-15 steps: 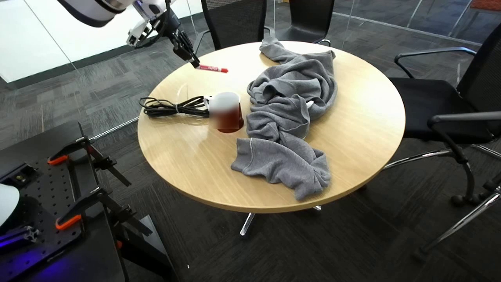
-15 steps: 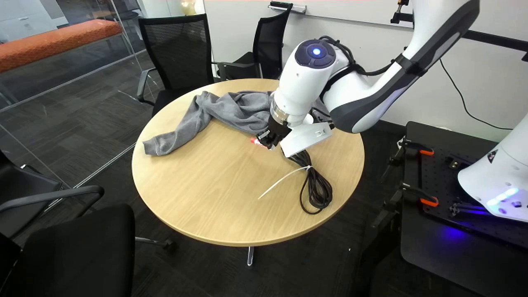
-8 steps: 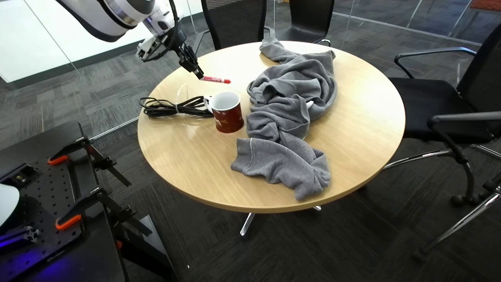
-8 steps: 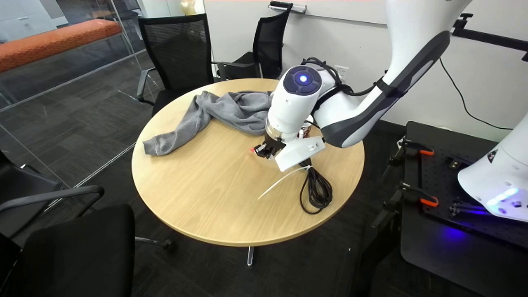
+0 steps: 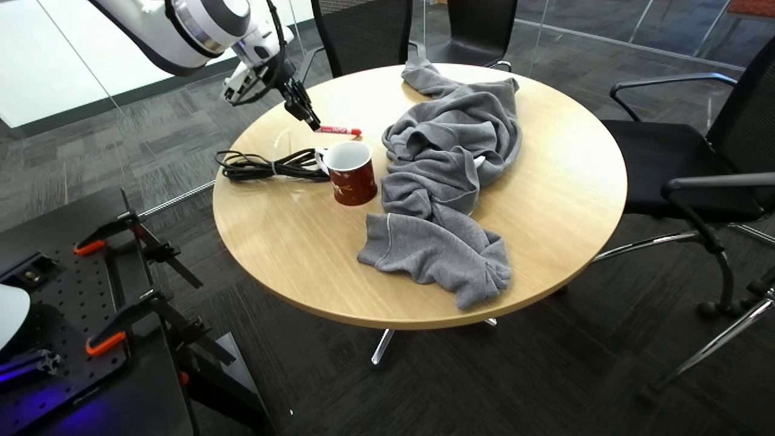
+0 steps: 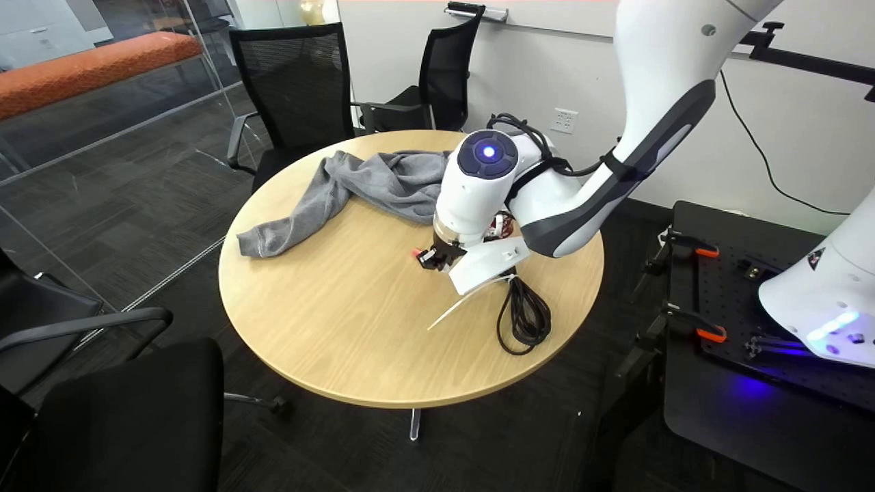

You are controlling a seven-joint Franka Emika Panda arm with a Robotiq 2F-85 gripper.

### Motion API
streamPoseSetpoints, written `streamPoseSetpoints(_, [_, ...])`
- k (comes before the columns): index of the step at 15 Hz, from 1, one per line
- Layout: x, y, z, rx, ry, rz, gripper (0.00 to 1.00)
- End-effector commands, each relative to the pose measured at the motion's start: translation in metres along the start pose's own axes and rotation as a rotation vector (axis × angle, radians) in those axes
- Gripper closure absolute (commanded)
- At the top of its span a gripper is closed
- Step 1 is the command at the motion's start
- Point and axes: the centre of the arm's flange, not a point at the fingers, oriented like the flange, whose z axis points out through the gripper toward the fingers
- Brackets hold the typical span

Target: Remove the red marker from the red mug

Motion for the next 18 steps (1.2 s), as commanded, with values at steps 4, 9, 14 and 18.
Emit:
streamPoseSetpoints(4, [0.005,-0.01,0.006,0.012,0.0,0.014,0.4])
streamPoseSetpoints(9, [0.008,-0.011,0.004,0.019,-0.001,0.03,0.04])
streamPoseSetpoints(14, [0.013,-0.006,-0.024,0.097,0.019,0.021,0.0])
streamPoseSetpoints(18, [0.018,0.003,-0.065,0.178,0.038,-0.01,0.0])
